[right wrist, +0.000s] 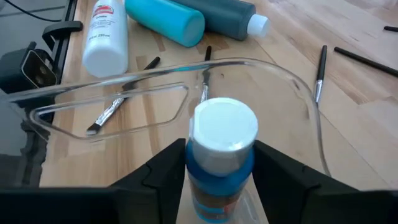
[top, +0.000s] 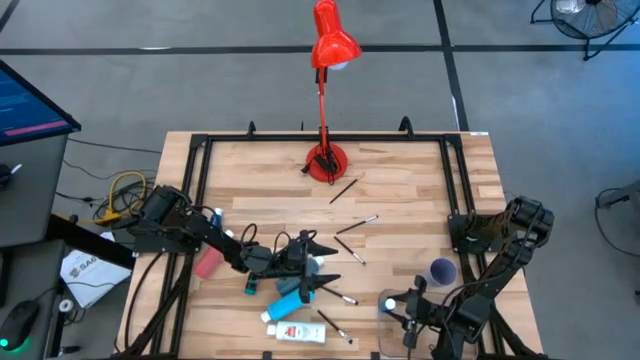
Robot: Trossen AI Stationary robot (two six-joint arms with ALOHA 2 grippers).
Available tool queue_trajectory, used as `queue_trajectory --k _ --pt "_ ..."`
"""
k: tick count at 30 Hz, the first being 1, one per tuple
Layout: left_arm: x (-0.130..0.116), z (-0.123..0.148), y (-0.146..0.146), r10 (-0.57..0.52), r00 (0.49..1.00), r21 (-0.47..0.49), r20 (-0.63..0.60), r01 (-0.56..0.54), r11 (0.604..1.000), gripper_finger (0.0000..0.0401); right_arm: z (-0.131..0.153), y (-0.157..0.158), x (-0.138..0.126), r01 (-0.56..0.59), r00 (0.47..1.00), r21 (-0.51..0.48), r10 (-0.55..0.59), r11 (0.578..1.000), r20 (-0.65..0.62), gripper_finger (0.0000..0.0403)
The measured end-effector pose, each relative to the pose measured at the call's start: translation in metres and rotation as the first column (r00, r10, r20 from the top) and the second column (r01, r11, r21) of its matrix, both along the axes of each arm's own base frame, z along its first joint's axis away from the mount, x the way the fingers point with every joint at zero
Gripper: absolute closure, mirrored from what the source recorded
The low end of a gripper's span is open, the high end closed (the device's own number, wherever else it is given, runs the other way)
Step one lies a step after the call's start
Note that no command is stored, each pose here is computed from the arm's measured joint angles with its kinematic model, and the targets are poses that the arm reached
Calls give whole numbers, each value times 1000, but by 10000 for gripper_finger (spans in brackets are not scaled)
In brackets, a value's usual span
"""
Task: Pick & Place Paint Supplies
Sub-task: Put the blue paint bottle into the transparent bin, then put the dark blue paint bottle into the transparent bin
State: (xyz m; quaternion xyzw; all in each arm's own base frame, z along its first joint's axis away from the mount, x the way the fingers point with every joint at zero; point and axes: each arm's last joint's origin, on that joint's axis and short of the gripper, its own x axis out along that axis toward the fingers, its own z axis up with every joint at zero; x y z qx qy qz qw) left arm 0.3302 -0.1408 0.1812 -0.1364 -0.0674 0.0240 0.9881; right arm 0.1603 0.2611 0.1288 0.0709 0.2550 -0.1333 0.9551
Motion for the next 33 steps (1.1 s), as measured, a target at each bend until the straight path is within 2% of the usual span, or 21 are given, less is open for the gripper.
queue_trajectory --k 4,10,19,33 --pt "0 0 0 0 1000 1 -1 0 1000 106 0 0 0 0 1000 2 0 1000 1 234" --pt "0 -1 0 0 1000 2 -7 0 1000 106 4 3 -1 -7 1000 3 7 1000 -22 210" --pt "1 -1 1 4 1000 7 -14 -3 1000 106 21 9 2 -14 997 -63 9 998 -79 180" --pt "1 -2 1 4 1000 6 -16 -3 1000 106 49 18 6 -25 992 -110 11 994 -127 177"
